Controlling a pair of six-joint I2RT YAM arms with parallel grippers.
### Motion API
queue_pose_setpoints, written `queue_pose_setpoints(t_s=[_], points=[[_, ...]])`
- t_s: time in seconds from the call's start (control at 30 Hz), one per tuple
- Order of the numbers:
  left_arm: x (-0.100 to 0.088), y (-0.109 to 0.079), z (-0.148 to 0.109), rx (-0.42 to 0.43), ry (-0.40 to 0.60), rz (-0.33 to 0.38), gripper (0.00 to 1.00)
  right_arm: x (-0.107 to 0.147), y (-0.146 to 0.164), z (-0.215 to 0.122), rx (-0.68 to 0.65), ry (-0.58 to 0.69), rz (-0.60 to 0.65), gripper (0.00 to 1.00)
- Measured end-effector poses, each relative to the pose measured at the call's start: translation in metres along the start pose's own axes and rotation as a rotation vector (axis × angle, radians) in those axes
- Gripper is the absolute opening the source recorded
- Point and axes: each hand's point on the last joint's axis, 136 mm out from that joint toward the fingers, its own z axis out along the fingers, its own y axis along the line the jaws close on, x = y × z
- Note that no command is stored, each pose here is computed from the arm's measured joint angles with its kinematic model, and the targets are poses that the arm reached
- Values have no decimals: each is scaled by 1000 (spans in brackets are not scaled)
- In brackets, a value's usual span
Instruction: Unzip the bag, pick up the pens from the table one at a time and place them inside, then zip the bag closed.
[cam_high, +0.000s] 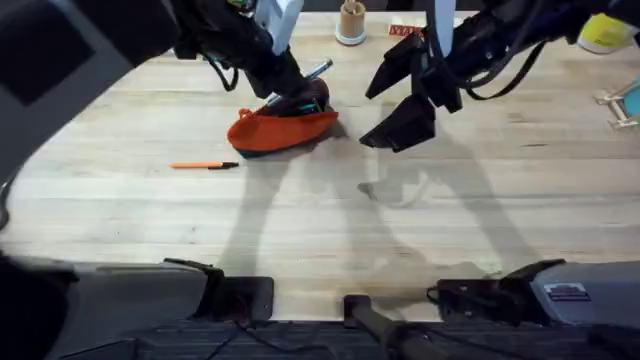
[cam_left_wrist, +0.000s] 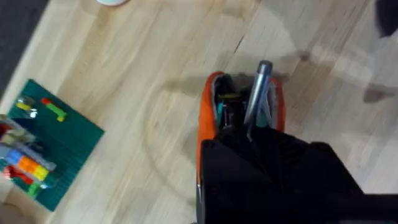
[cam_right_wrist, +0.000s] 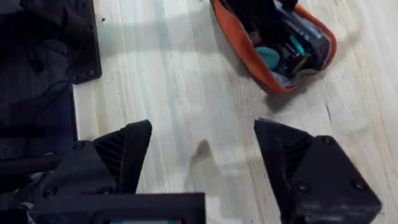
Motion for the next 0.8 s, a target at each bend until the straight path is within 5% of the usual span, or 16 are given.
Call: queue_pose_setpoints(t_s=[0.53,0.8], points=[[39,-14,35,123,149,-78,41,0,0,0,0,0,0,996],[43,-14,39,130,164,-84,40,0,0,0,0,0,0,996]])
